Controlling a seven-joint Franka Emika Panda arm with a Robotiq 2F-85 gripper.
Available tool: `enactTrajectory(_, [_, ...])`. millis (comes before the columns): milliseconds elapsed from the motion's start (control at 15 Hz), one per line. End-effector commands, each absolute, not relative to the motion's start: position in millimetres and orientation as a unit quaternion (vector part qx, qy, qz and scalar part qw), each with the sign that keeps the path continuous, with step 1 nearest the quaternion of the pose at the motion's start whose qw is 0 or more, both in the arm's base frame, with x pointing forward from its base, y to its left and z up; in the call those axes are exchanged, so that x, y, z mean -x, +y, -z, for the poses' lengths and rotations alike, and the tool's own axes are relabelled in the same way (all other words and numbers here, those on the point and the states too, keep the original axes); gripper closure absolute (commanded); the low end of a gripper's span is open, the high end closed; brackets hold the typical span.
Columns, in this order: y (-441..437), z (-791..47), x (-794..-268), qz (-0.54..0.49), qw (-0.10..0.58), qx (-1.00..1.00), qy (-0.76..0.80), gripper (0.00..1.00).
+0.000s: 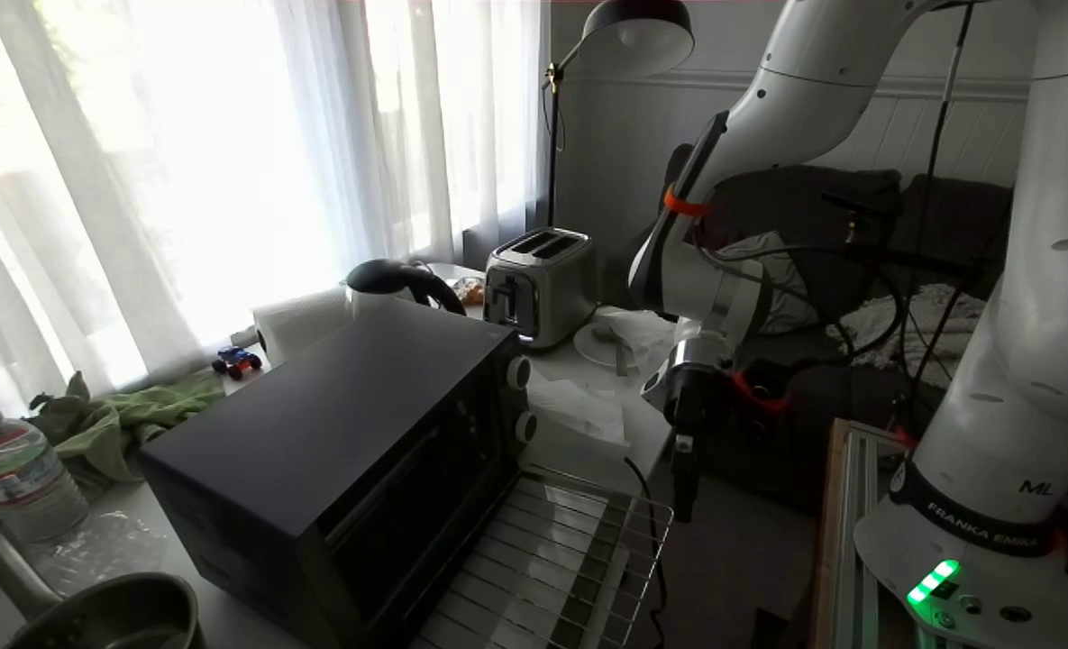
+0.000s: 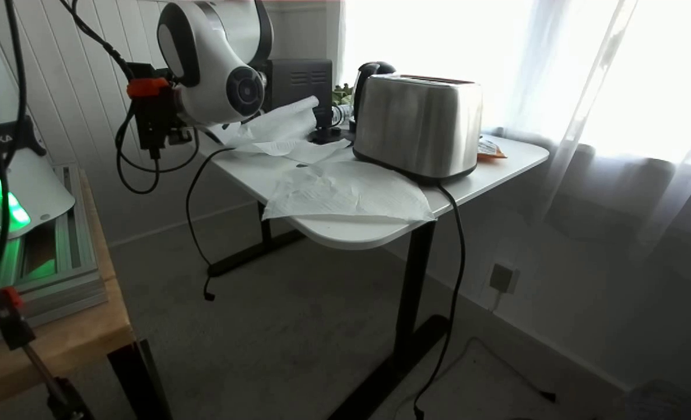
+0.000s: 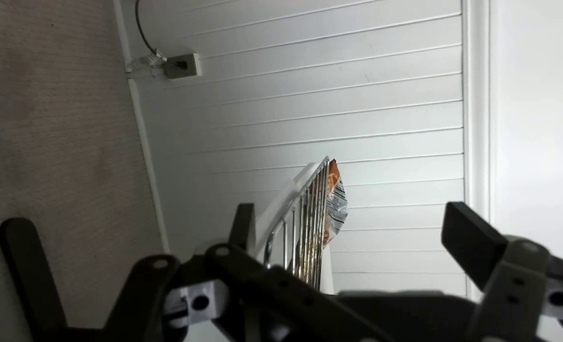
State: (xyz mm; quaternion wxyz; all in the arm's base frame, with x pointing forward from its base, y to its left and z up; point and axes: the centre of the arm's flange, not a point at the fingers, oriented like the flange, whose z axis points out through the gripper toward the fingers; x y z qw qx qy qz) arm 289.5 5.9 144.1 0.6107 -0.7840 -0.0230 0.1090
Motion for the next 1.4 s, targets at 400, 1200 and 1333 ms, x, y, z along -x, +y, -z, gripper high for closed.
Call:
enactTrajectory(400, [24, -116, -288, -0.099, 0.625, 0.774, -0.011, 0.28])
enactTrajectory(1200, [33, -101, -308, -0.1, 0.63, 0.77, -0.013, 0.59])
enactTrajectory(1333, [35, -97, -309, -0.105, 0.63, 0.769, -0.016, 0.59])
